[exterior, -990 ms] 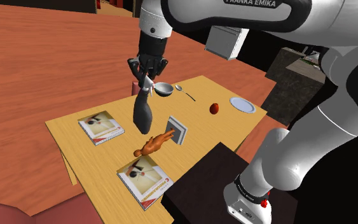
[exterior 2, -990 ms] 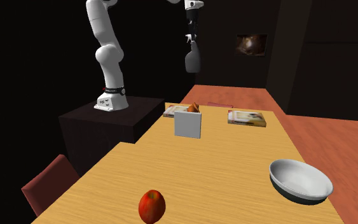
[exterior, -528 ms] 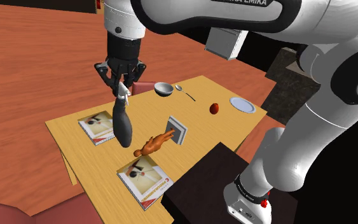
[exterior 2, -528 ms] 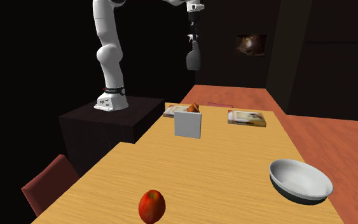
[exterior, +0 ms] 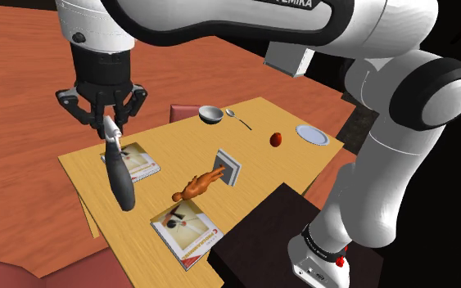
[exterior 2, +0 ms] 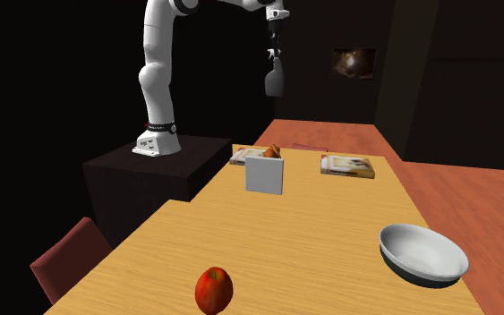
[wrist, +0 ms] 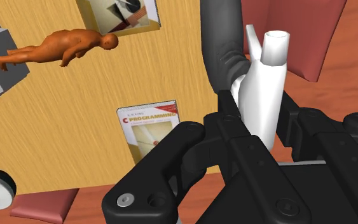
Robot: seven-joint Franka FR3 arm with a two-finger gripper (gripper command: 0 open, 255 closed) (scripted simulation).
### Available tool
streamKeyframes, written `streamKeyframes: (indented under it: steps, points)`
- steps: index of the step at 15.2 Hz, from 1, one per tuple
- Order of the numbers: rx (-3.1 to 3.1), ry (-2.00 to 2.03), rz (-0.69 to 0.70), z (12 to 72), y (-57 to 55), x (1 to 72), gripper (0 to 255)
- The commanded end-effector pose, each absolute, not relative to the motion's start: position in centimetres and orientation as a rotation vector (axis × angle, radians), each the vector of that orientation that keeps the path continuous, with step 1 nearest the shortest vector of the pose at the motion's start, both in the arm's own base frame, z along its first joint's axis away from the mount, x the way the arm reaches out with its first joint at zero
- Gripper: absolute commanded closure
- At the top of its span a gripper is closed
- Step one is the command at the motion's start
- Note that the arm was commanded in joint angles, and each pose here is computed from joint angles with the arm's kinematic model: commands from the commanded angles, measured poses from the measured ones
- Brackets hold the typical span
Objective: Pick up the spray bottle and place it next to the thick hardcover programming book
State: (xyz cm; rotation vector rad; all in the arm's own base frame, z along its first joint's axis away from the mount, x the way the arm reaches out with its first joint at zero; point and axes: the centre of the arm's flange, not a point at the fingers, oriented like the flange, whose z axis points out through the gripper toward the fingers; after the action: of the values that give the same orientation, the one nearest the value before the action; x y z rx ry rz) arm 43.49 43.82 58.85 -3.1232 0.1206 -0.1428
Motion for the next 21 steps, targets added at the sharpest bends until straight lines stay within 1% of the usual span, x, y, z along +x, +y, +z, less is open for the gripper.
streamKeyframes:
  steps: [1,21]
  points:
    - [-3.123,0.123,-0.143,58.4,45.1,43.2,255]
    - [-3.122,0.123,-0.143,47.8,45.1,43.2,255]
